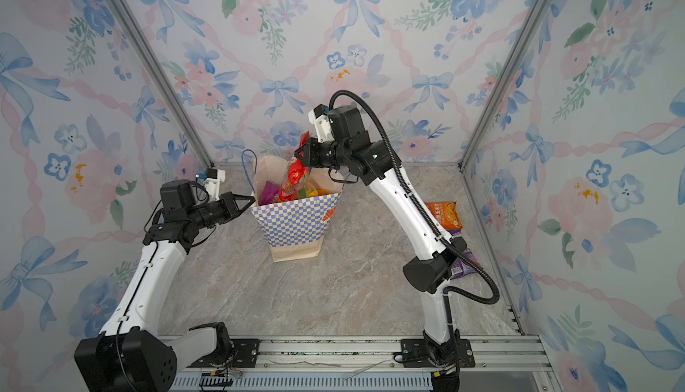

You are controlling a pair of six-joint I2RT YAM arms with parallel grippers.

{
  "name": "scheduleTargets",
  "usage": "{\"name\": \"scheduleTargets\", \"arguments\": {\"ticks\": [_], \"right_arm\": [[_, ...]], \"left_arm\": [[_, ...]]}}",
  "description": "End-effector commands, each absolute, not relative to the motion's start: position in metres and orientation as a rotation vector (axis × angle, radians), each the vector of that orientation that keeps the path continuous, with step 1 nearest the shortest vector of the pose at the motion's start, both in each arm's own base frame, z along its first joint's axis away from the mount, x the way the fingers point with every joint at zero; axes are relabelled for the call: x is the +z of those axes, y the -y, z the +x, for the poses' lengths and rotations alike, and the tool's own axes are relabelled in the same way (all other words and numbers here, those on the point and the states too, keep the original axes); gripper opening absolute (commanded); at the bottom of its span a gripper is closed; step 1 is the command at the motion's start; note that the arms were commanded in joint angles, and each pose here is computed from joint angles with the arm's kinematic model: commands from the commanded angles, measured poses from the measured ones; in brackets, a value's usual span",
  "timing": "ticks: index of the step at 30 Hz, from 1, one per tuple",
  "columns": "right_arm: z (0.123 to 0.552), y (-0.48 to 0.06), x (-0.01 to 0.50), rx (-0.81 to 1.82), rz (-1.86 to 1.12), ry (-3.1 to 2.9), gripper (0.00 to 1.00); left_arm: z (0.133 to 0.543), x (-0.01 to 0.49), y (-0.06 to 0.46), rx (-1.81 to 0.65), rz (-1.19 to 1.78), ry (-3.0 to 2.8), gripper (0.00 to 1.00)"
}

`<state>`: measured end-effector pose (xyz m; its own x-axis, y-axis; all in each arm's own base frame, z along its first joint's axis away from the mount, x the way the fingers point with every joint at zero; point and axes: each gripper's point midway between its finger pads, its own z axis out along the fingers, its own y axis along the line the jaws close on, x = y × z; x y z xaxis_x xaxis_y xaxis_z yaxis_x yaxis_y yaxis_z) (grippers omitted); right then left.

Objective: Place the snacks into the paper bag
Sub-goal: Place the snack in the paper bag.

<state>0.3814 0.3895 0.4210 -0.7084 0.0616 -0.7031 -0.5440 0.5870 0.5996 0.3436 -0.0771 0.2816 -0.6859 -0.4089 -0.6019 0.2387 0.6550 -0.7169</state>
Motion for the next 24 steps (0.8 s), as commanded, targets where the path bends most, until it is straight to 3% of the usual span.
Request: {"name": "scheduleTargets", "arguments": {"ticks": [1, 24], "right_arm": [[0.388, -0.395, 0.459, 1.137, -0.396, -1.954, 0.0], [0.386, -0.433, 0.408, 1.039, -0.456, -2.047, 0.0]], "left_arm": [[0.337, 0.301, 0.082, -1.059, -0.056, -2.031, 0.0], [0.336, 0.302, 0.081, -1.054, -0.058, -2.029, 0.0]]}}
